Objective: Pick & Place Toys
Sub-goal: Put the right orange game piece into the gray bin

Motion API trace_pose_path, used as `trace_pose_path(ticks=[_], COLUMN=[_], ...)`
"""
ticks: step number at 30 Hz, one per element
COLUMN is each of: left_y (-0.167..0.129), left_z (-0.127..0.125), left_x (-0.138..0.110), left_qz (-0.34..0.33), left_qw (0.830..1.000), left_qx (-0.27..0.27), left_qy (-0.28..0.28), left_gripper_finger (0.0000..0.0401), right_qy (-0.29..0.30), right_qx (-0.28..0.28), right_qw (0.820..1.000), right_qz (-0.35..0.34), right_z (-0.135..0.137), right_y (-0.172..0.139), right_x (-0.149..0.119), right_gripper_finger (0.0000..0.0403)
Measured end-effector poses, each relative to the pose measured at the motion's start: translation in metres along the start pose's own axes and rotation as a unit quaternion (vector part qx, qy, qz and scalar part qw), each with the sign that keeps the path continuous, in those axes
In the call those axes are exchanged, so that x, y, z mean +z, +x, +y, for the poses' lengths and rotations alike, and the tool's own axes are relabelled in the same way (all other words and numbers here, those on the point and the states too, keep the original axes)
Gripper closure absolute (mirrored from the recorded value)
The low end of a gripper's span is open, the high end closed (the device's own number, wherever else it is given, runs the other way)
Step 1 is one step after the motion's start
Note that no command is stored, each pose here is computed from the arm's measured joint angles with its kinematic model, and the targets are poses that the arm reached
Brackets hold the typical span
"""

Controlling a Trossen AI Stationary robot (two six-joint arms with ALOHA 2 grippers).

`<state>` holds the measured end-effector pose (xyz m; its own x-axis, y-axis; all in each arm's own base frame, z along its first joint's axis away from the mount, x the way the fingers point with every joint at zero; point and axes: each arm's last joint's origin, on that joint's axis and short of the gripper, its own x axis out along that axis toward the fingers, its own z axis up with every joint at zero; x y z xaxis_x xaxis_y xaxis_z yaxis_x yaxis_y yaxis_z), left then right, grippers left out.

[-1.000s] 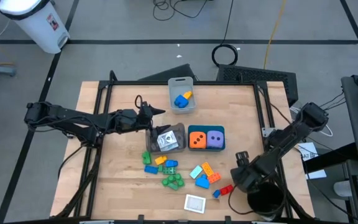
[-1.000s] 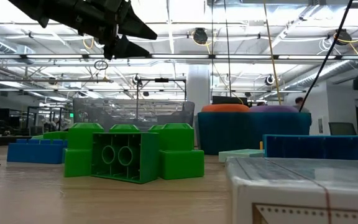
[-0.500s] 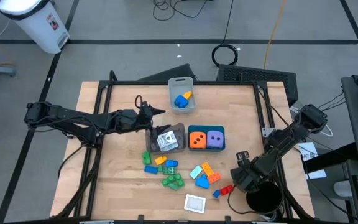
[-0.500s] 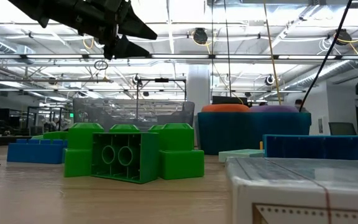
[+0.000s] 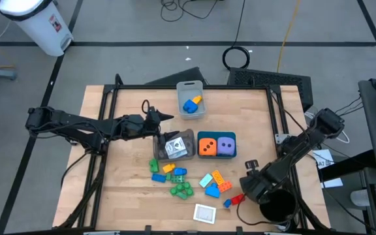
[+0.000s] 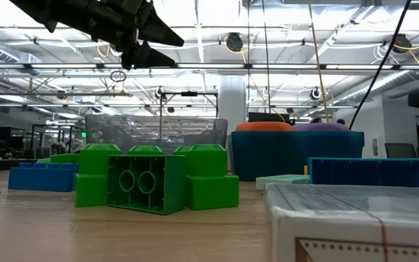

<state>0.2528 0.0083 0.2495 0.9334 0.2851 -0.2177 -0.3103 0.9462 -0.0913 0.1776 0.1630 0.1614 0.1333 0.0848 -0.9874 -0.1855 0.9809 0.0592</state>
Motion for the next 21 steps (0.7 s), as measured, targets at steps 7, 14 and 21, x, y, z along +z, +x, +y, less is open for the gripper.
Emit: trace_pose_path(ticks=[7,14,21], left_y=[0.000,0.000,0.000], left_z=[0.000,0.000,0.000], left_x=[0.000,0.000,0.000], left_qz=[0.000,0.000,0.000], left_qw=[1.000,1.000,1.000], left_qx=[0.000,0.000,0.000], left_qy=[0.000,0.000,0.000], left_gripper_finger=[0.0036,0.0036,0.0036], right_qy=[0.008,0.025,0.012], right_qx=[0.005,0.033,0.075], right_qw=[0.994,0.974,0.926], right_qz=[-0.107,-0.223,-0.370], right_z=[0.001,0.000,0.001], right_y=[-0.017,-0.049,-0.090], right_x=[0.011,0.015,0.020], right_gripper_finger=[0.0273,0.0273,0.0273])
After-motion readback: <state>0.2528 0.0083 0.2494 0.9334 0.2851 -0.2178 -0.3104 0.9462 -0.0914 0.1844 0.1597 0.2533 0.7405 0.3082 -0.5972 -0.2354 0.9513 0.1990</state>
